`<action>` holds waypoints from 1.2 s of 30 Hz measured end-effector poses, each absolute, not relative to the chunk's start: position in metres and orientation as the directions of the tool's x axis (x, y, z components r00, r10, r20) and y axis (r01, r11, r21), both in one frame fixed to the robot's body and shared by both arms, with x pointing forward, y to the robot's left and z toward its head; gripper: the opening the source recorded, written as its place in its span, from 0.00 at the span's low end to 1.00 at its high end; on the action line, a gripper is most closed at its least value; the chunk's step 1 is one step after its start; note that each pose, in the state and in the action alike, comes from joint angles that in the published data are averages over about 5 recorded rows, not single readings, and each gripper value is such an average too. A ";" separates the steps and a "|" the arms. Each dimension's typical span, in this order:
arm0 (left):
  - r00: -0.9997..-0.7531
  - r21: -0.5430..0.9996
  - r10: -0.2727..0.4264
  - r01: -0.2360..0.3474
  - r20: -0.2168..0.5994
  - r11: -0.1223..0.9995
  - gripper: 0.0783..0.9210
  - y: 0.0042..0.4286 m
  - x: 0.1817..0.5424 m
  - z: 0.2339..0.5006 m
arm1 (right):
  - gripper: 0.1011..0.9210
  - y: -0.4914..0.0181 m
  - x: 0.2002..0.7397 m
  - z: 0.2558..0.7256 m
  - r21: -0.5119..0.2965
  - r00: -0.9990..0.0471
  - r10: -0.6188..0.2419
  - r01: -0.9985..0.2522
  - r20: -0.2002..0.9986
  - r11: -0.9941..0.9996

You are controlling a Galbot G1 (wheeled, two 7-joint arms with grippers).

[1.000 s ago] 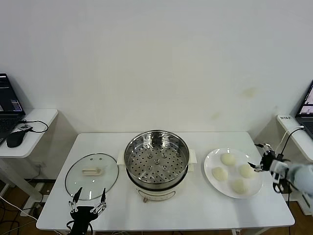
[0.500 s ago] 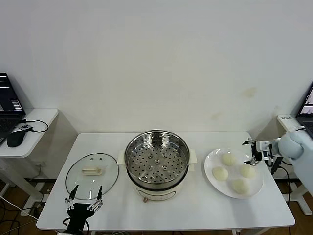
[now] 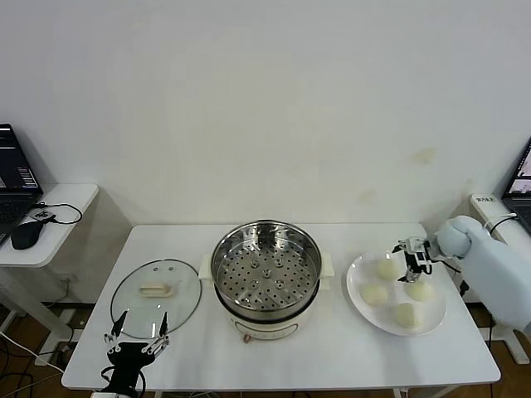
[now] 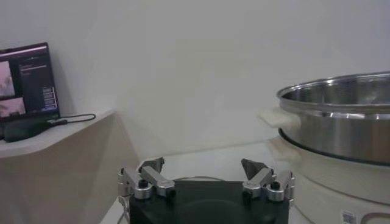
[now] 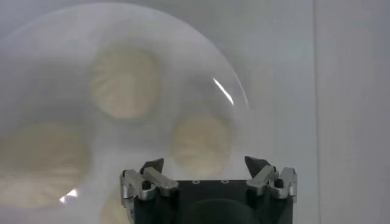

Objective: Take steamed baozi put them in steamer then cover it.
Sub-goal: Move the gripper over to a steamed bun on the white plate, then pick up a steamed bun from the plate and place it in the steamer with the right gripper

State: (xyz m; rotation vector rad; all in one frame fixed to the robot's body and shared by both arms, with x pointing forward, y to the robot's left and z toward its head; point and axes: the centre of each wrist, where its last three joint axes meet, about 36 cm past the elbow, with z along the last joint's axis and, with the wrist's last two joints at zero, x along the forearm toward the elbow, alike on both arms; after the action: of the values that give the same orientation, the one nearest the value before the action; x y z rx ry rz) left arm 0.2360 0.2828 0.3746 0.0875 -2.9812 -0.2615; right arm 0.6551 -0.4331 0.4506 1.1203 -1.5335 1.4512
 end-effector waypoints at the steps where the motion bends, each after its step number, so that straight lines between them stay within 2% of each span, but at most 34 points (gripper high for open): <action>1: -0.987 0.178 -0.071 -0.046 0.141 0.983 0.88 0.283 0.236 0.375 | 0.88 -0.432 0.657 0.450 -0.352 -0.348 -0.102 -0.936 0.932 -0.019; 4: -0.988 0.179 -0.073 -0.048 0.138 0.983 0.88 0.284 0.237 0.375 | 0.87 -0.428 0.661 0.447 -0.346 -0.343 -0.094 -0.938 0.935 -0.022; 12: -0.988 0.179 -0.076 -0.052 0.132 0.982 0.88 0.284 0.239 0.375 | 0.72 -0.421 0.667 0.439 -0.320 -0.317 -0.079 -0.947 0.945 -0.033; 24: -0.989 0.179 -0.077 -0.053 0.128 0.982 0.88 0.285 0.241 0.377 | 0.63 -0.417 0.671 0.448 -0.301 -0.297 -0.076 -0.953 0.952 -0.044; 30: -0.989 0.173 -0.075 -0.053 0.125 0.983 0.88 0.286 0.243 0.378 | 0.64 -0.416 0.673 0.477 -0.314 -0.308 -0.085 -0.948 0.947 -0.061; 36: -0.990 0.164 -0.066 -0.046 0.122 0.985 0.88 0.286 0.245 0.379 | 0.65 -0.413 0.673 0.533 -0.353 -0.343 -0.110 -0.931 0.933 -0.087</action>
State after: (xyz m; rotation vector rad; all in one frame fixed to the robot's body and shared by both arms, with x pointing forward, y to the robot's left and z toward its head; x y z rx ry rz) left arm 0.2452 0.2862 0.3789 0.0853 -3.0028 -0.2430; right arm 0.6730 -0.4126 0.5326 1.1686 -1.4912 1.5075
